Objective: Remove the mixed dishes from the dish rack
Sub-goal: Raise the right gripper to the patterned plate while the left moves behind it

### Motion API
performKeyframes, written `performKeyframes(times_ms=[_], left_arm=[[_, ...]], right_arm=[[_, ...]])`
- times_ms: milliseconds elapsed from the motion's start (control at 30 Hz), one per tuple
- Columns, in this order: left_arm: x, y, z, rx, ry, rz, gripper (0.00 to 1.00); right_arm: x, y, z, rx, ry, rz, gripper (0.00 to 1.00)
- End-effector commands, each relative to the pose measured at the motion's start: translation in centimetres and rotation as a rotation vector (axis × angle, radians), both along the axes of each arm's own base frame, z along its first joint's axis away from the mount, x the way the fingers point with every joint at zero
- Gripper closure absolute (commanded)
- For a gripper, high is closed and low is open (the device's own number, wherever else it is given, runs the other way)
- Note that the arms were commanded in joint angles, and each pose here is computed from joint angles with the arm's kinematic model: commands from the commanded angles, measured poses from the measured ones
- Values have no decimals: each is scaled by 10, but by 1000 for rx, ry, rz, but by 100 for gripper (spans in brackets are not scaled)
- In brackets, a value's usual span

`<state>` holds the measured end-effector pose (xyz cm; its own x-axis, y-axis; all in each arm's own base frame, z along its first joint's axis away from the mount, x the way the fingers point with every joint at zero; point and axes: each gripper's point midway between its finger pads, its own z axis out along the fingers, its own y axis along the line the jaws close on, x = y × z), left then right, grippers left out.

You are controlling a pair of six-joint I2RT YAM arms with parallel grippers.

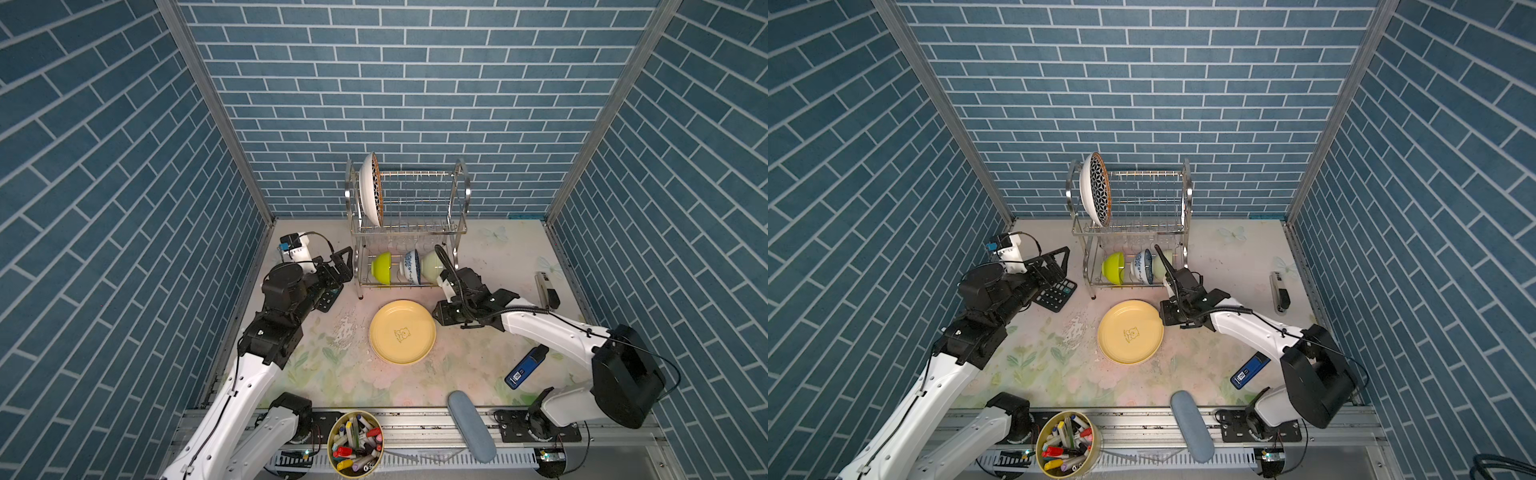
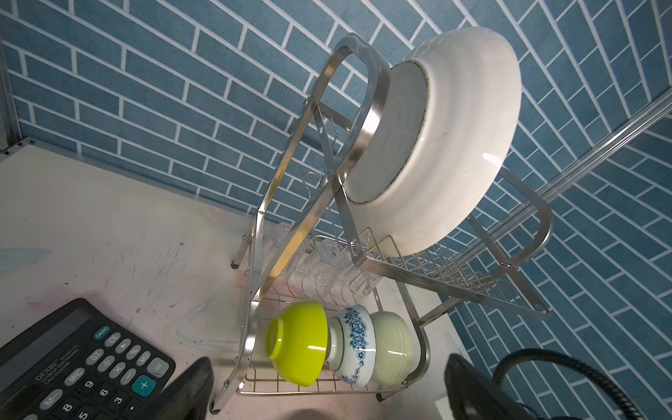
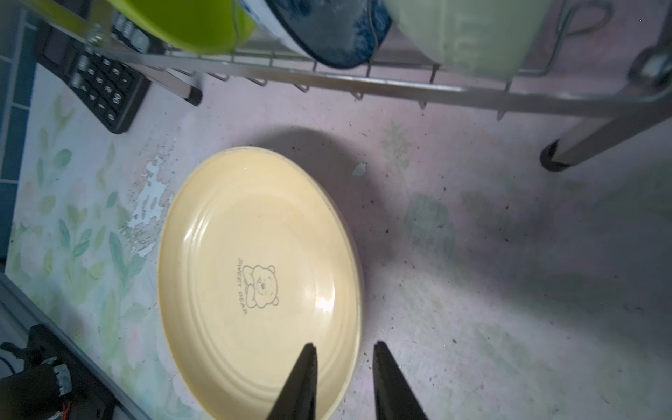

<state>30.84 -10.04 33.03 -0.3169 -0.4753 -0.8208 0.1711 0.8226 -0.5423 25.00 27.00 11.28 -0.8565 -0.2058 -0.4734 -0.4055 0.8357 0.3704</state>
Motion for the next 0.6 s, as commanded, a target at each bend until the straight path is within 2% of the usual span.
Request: performKeyframes(times_ms=[0, 267, 433, 567], left_arm=[[2, 6, -6, 40, 20, 29, 0], [14, 3, -17, 73, 67, 26, 0], [22, -6, 2, 53, 30, -4, 0], [31, -9, 28, 54, -26, -8, 0]], right_arm=[[-5, 8, 48, 46, -113, 103, 71], [-36, 24, 164, 114, -356, 288, 72], [-40, 35, 217, 197, -453, 330, 72], [-26, 45, 249, 210, -542, 329, 72]])
